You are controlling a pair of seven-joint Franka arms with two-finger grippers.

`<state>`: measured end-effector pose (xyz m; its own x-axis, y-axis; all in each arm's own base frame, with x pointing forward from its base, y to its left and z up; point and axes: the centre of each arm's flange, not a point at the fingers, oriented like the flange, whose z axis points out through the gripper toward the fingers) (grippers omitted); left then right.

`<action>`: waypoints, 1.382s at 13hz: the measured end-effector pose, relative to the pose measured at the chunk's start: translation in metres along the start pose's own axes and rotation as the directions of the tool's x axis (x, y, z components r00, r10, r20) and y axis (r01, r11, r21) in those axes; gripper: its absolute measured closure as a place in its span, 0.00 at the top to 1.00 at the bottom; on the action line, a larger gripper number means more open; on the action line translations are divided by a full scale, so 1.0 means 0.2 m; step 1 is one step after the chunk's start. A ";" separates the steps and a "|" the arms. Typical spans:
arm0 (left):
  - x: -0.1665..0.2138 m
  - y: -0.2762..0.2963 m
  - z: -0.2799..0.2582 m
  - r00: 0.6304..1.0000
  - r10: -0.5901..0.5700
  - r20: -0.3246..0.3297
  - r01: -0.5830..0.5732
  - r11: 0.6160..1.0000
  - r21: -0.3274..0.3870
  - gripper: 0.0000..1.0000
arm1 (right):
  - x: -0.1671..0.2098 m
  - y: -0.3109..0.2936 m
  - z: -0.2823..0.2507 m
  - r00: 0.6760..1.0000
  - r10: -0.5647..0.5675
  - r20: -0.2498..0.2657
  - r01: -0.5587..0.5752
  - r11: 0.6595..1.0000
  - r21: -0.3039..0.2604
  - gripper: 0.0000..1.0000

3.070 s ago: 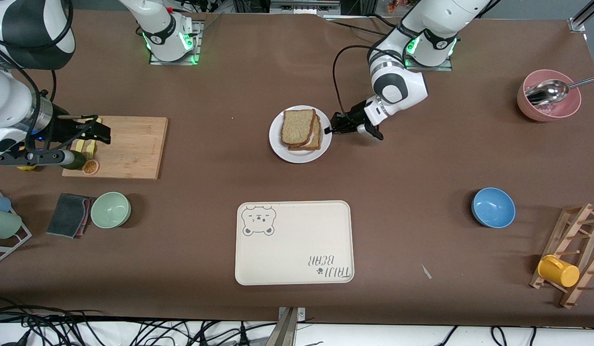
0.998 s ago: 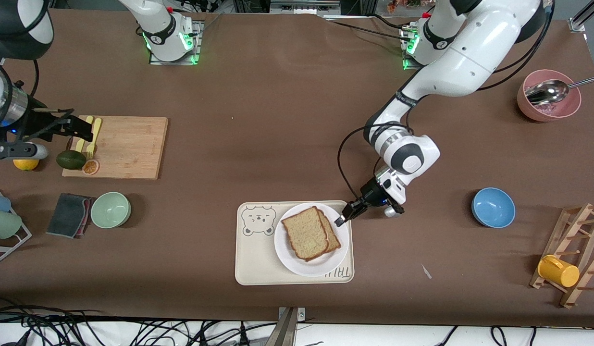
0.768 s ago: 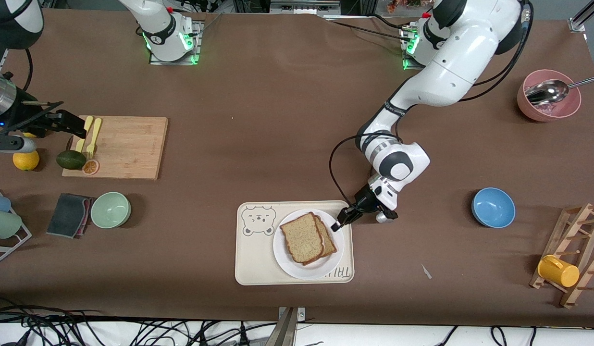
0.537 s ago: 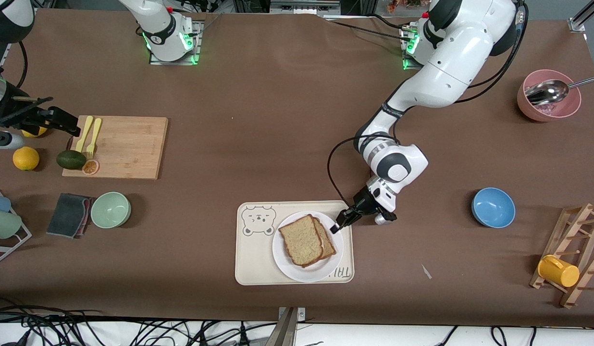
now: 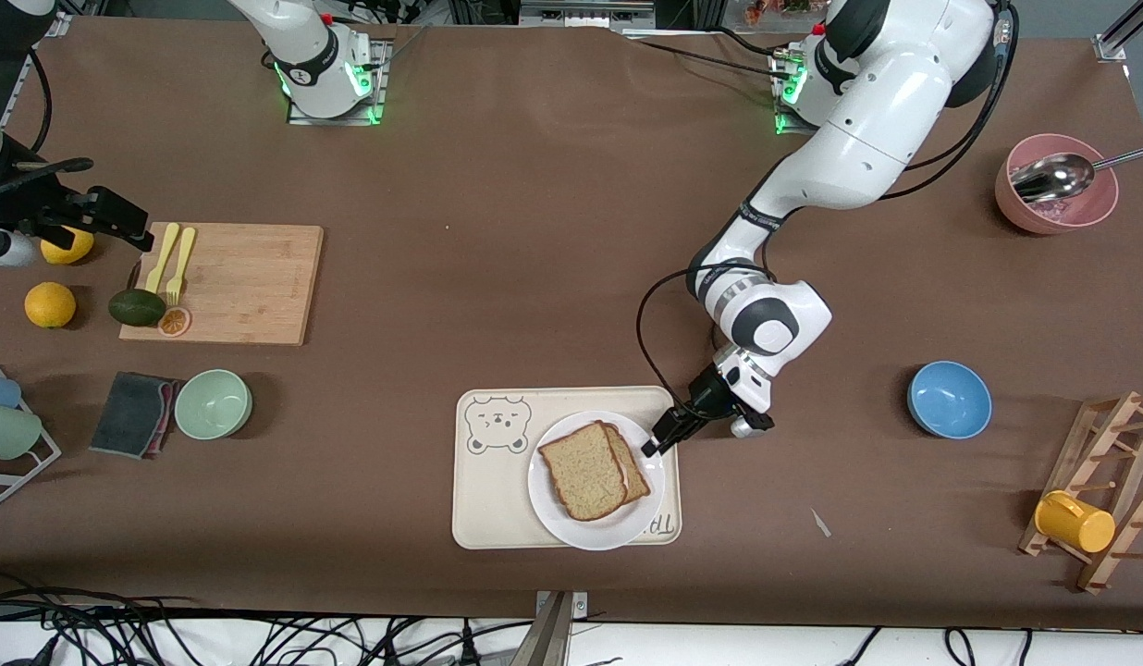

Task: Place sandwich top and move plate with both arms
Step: 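Slide the white plate onto the bear tray with the left gripper, then open the left gripper and lift it away from the plate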

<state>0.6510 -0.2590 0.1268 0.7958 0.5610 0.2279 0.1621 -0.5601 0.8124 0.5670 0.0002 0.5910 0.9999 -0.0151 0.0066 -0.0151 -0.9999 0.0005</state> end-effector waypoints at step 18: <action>0.28 0.38 -0.34 0.983 -0.002 -0.185 0.024 0.993 0.114 1.00 | -0.05 -0.04 -0.06 0.999 -0.013 0.033 0.013 1.000 0.003 1.00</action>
<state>0.6692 -0.2285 0.2381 0.6737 0.6653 0.3216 0.2465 -0.6126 0.7510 0.5575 0.0085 0.6023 0.9997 -0.0021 -0.0260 -0.0021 -1.0000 -0.0020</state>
